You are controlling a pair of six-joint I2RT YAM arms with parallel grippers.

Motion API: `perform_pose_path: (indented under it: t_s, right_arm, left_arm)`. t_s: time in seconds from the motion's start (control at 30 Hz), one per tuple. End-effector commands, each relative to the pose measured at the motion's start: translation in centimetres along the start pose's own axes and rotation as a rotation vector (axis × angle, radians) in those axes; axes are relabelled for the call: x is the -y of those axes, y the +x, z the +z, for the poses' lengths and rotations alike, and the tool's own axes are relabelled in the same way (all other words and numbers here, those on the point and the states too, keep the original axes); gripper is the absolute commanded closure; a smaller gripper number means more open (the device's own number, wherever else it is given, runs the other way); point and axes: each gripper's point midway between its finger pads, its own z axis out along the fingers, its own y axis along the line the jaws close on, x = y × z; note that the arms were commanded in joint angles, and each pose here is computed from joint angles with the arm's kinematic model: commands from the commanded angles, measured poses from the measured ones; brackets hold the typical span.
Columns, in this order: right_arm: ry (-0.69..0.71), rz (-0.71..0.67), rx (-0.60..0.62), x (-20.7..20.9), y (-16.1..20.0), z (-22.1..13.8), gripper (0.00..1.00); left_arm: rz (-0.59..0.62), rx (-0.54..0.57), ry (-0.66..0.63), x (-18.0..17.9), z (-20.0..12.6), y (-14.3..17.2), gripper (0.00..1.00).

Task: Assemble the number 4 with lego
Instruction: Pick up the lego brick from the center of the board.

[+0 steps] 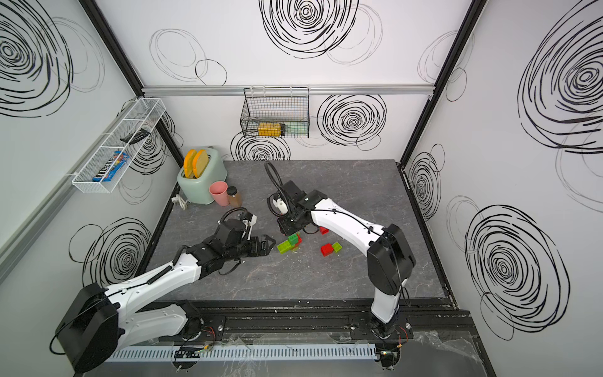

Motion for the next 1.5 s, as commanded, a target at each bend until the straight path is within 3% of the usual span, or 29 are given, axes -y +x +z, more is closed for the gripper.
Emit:
perform_pose_path:
  t_s: [0.0, 0.43, 0.8, 1.47]
  right_arm:
    - [0.091, 0.045, -0.116, 1.1, 2.3, 0.0, 1.0]
    - [0.075, 0.083, -0.079, 0.5, 0.5, -0.8, 1.0]
    - [0.114, 0.249, -0.079, 0.5, 1.5, -0.9, 1.0]
    - [0.157, 0.255, -0.153, 1.1, 3.2, 1.4, 1.0]
  left_arm:
    - [-0.073, 0.012, 0.023, -0.3, 0.2, -0.2, 0.04]
    - [-0.097, -0.029, 0.016, -2.1, 1.0, 0.7, 0.04]
    - [-0.139, -0.031, -0.002, -3.2, 1.8, 0.2, 0.04]
    - [-0.129, -0.074, -0.01, -3.7, 2.9, 1.0, 0.04]
